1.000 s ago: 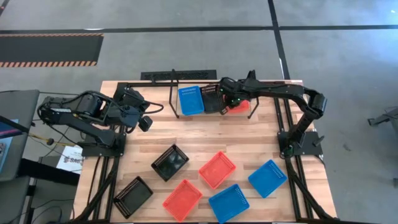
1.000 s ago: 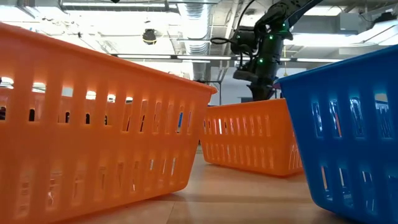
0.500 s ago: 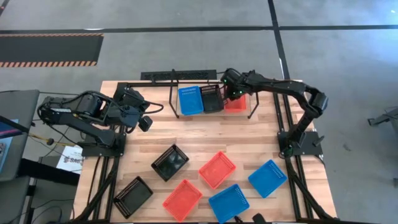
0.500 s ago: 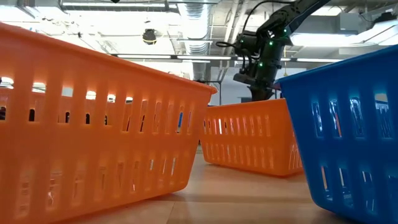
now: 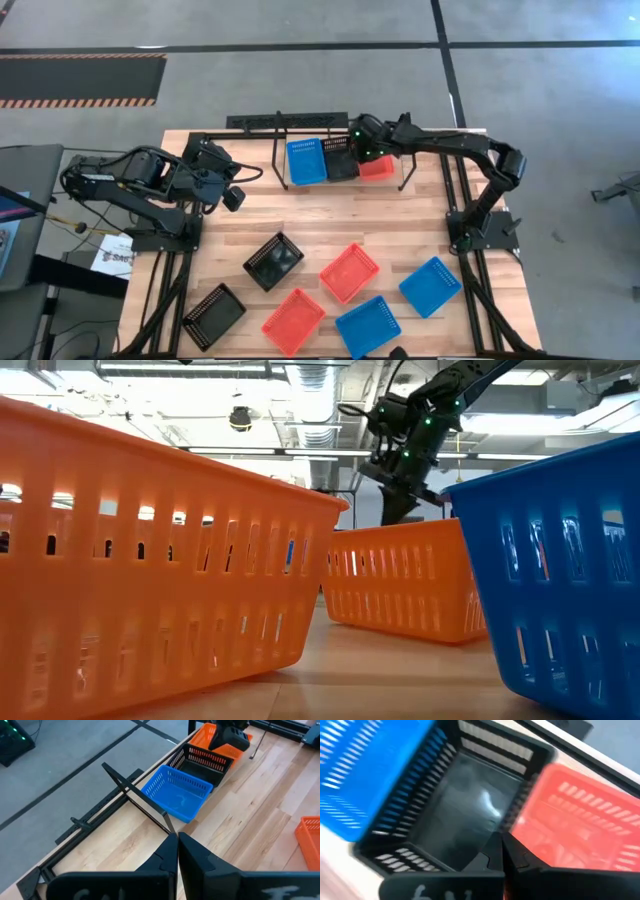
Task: Stack baskets on shelf by color
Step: Put the top orange bin on the shelf, then adjust the black bin on the shelf
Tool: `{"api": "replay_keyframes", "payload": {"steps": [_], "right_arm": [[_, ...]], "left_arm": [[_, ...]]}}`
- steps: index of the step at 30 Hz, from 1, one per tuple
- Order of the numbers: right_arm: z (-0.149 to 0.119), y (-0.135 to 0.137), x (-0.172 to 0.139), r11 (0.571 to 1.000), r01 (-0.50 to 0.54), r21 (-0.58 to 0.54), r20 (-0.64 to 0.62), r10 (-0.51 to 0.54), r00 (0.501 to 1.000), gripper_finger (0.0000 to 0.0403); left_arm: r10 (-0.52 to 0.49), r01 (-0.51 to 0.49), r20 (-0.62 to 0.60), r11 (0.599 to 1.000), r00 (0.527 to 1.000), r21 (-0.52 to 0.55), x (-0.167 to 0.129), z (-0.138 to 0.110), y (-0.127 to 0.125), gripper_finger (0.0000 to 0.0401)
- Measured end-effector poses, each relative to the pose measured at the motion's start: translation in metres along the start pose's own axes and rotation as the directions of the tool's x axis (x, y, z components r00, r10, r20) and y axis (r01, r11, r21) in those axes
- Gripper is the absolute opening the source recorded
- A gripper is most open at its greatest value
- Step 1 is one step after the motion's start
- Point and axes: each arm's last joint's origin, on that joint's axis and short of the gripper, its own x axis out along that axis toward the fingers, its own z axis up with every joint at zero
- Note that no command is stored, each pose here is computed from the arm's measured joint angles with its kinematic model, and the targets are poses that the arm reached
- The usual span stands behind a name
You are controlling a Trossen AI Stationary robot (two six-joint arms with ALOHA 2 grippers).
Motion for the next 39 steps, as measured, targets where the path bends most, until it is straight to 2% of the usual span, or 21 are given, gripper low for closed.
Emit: {"api": "replay_keyframes", "payload": {"steps": [4, 9, 15, 20, 24, 33, 39], "right_arm": [[0.004, 0.002, 0.000, 1.000, 0.005, -0.006, 0.050, -0.005, 0.999, 0.0000], [0.005, -0.003, 0.000, 0.999, 0.039, -0.009, 0.049, -0.038, 0.998, 0.0000], [-0.004, -0.013, 0.000, 0.994, 0.106, -0.023, -0.053, -0.108, 0.993, 0.0000], [-0.016, -0.022, -0.003, 0.969, 0.236, -0.076, -0.157, -0.246, 0.957, 0.0000], [-0.021, -0.027, -0.005, 0.953, 0.285, -0.102, -0.207, -0.300, 0.931, 0.0000], [-0.024, -0.028, -0.006, 0.941, 0.323, -0.096, -0.218, -0.337, 0.916, 0.0000], [-0.023, -0.016, -0.008, 0.942, 0.321, -0.101, -0.170, -0.334, 0.927, 0.0000]], "left_arm": [[0.000, 0.000, 0.000, 1.000, 1.000, -0.001, 0.000, 0.000, 0.000, 0.0000], [-0.001, 0.001, 0.000, 1.000, 1.000, -0.011, 0.000, 0.000, 0.000, 0.0000], [0.000, 0.000, 0.000, 1.000, 1.000, -0.011, 0.000, 0.000, 0.000, 0.0000], [0.000, 0.000, 0.000, 1.000, 1.000, -0.010, 0.000, 0.000, 0.000, 0.0000], [0.000, 0.000, 0.000, 1.000, 1.000, -0.010, 0.000, 0.000, 0.000, 0.0000], [0.000, 0.000, 0.000, 1.000, 1.000, -0.010, 0.000, 0.000, 0.000, 0.0000], [0.000, 0.000, 0.000, 1.000, 1.000, -0.003, 0.000, 0.000, 0.000, 0.0000]]}}
